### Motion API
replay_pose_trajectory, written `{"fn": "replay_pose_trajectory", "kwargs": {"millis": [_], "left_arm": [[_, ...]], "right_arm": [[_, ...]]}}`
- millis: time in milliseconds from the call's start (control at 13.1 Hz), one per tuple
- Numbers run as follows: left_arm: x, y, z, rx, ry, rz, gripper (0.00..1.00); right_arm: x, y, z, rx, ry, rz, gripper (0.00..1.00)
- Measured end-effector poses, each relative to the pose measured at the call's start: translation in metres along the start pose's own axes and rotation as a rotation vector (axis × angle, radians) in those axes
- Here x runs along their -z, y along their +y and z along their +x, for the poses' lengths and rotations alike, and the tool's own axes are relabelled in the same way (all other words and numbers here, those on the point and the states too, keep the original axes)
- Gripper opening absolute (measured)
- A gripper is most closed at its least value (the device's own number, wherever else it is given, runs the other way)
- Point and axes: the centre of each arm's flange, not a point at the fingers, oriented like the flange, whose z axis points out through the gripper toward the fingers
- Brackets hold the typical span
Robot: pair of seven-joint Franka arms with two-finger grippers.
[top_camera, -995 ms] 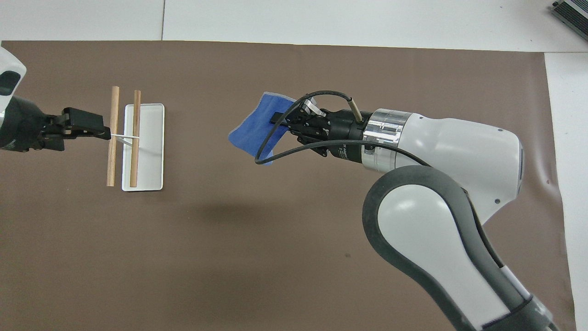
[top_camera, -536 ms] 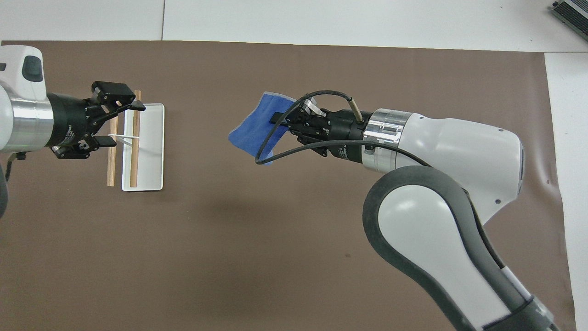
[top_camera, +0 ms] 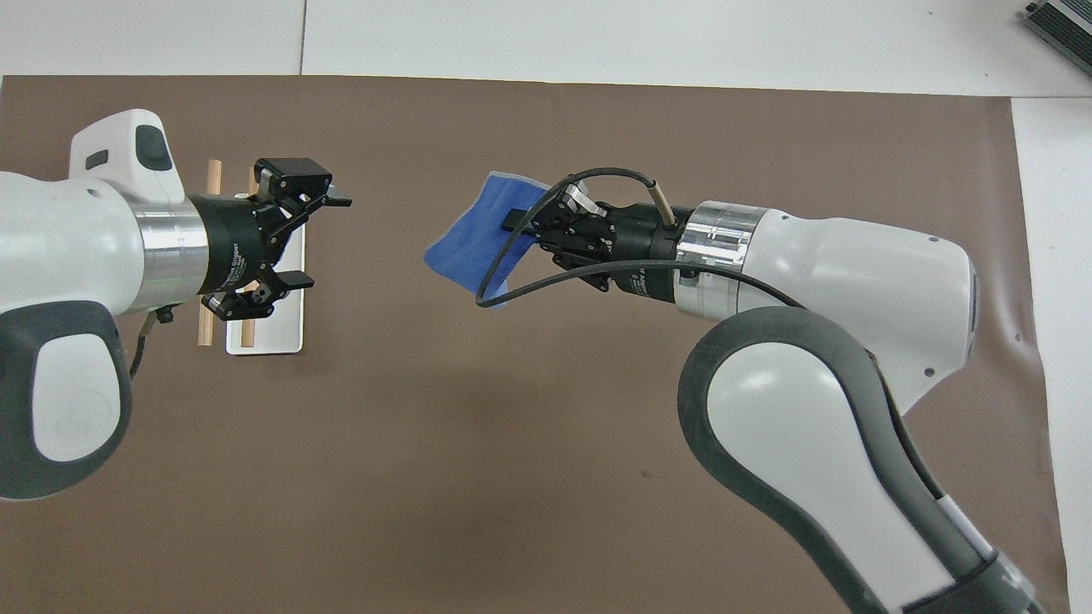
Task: Right arm passes towel to left arm to hang
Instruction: 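Hold the towel with the right gripper while the left gripper approaches it, then grasp the towel with the left gripper while the right gripper releases it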
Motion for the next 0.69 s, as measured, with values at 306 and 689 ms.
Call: {"fn": "replay_pose_trajectory", "kwargs": {"millis": [306,689], "left_arm": [[-0.021,0.002,-0.034,0.133,-0.014,-0.052,1.0],[-0.03,0.012,-0.08,0.213,-0.048,-0.135,1.0]], "right_arm": [[0.0,0.0,0.0,0.0,0.0,0.0,0.04],[0.0,0.0,0.0,0.0,0.0,0.0,0.04]]}}
